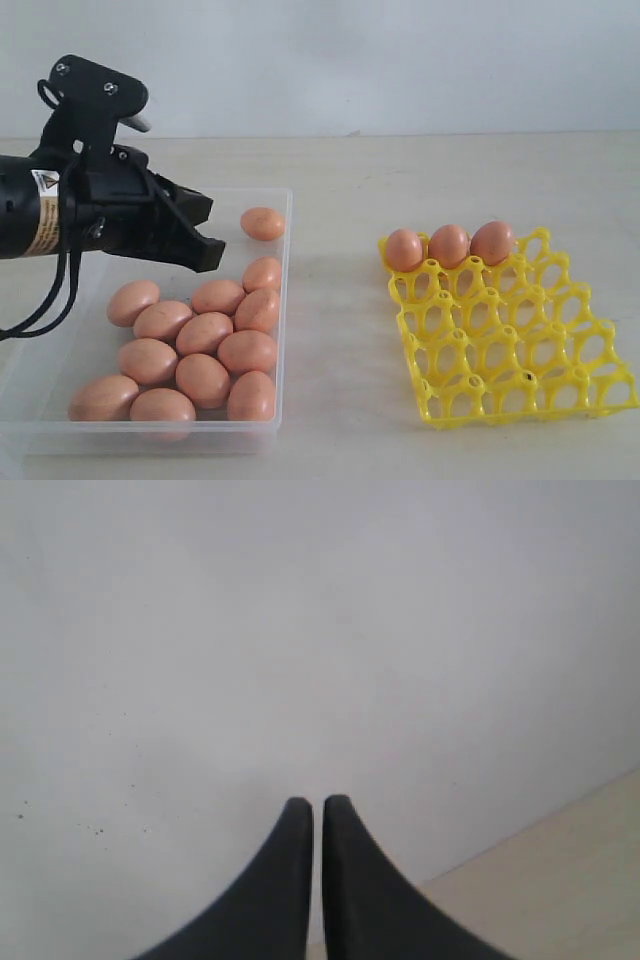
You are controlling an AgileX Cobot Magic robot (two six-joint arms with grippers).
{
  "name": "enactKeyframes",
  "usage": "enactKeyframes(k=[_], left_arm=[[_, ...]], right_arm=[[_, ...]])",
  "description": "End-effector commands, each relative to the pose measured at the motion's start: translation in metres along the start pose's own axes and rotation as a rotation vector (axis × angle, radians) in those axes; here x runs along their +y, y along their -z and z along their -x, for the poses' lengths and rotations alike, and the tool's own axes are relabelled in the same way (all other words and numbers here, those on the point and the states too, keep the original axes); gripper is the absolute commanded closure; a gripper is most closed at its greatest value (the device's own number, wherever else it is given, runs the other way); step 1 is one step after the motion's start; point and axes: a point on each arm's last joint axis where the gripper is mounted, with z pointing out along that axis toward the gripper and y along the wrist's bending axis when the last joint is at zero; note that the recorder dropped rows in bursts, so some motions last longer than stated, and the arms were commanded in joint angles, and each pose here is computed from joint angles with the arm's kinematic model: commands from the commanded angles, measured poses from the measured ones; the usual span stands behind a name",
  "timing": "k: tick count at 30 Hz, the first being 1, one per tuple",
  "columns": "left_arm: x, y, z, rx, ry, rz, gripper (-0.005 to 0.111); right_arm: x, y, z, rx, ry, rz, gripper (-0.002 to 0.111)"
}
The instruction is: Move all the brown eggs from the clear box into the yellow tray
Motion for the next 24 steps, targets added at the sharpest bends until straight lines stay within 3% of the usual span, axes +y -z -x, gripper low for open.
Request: enactKeyframes(k=[1,4,8,12,19,21,24], left_arm=[[0.007,0.014,-0.002,-0.029,0.002,0.073,0.103],[0.011,0.022,-0.003,-0.052,0.002,0.119,0.103],[0.014,0.023,-0.002,-0.057,0.0,0.145,0.103],[0.016,0.024,-0.002,-0.059,-0.012,0.173,0.103],[0.016,0.024,-0.002,-0.059,-0.012,0.175,0.103],[0.017,0.024,-0.002,-0.06,-0.012,0.179,0.103],[0.017,0.024,-0.002,-0.06,-0.012,0.181,0.103]], right_arm=[[0.001,0.0,0.001,-0.005,0.002,0.007,0.108],[0.005,0.001,0.005,-0.061,0.08,0.056,0.108],[0.054,0.002,0.065,-0.2,0.258,0.185,0.108],[0.089,-0.028,0.114,-0.141,0.412,0.127,0.108],[0.087,-0.108,0.127,0.215,0.708,-0.121,0.108],[0.085,-0.13,0.118,0.36,0.741,-0.14,0.108],[0.091,-0.164,0.093,0.61,0.83,-0.063,0.108]])
